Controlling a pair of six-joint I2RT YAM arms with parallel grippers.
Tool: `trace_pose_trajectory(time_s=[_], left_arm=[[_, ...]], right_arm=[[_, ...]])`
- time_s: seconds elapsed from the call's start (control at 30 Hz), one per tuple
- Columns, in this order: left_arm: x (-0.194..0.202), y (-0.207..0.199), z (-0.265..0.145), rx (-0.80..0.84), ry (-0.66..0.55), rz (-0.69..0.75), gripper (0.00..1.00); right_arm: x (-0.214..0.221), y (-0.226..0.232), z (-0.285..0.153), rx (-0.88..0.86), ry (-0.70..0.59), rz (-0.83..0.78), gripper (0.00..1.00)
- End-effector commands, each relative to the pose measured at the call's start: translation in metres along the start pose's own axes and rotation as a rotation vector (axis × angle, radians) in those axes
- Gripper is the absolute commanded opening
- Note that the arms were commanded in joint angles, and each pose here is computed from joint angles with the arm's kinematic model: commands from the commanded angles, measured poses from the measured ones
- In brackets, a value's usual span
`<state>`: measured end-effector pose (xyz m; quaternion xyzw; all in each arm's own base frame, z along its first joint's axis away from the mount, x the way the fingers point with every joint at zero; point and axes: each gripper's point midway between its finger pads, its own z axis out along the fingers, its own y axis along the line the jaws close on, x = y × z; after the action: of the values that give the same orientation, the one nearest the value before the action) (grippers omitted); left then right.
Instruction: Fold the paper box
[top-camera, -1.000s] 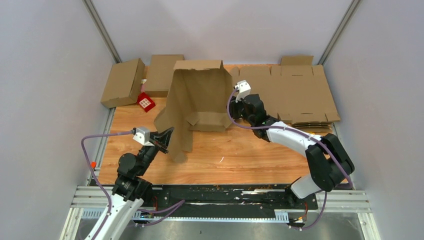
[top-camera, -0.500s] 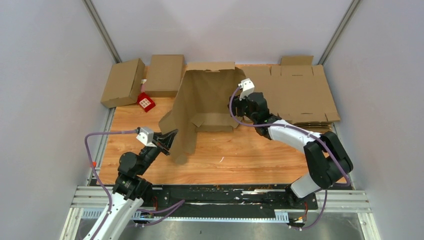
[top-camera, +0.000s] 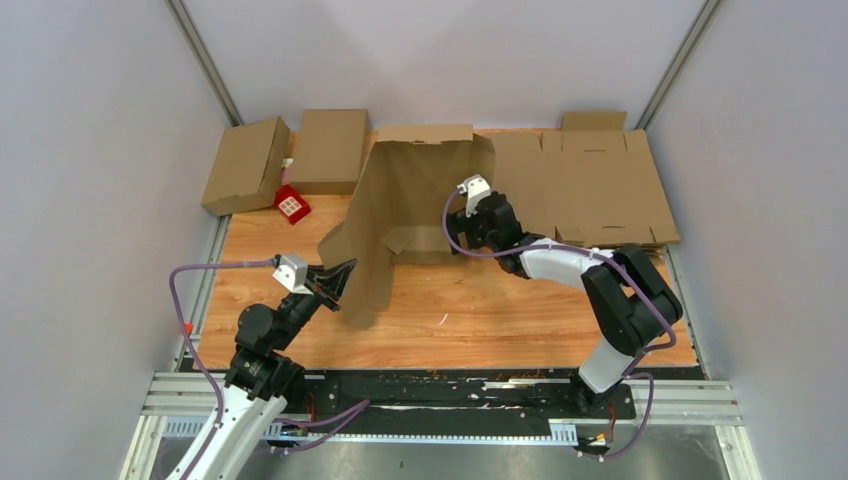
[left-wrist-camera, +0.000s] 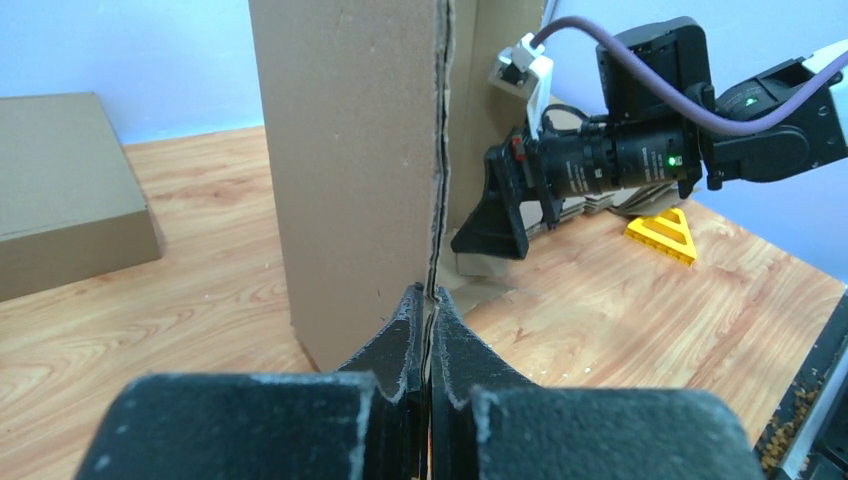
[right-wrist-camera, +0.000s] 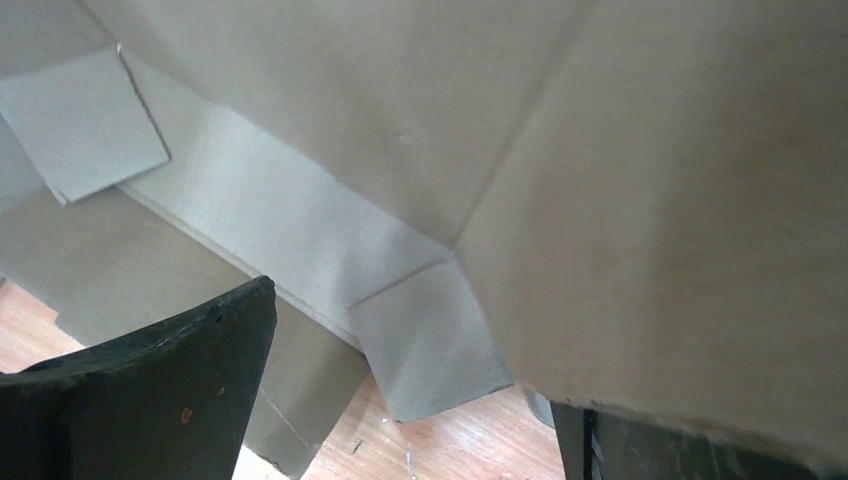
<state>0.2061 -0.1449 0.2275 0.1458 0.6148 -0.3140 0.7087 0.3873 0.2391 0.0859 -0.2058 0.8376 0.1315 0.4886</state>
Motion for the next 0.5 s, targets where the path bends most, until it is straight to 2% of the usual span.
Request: trace_pose_trajectory(time_s=[0.0, 0.47], left_arm=[[-0.020, -0.006, 0.000, 0.019, -0.047, 0.023, 0.00], [-0.020, -0.003, -0.002, 0.001, -0.051, 0.023, 0.01]], right_arm=[[-0.010, 0.012, 0.006, -0.004, -0.007, -0.140, 1.00], [0.015, 0.041, 0.017, -0.037, 0.101, -0.330, 1.00]])
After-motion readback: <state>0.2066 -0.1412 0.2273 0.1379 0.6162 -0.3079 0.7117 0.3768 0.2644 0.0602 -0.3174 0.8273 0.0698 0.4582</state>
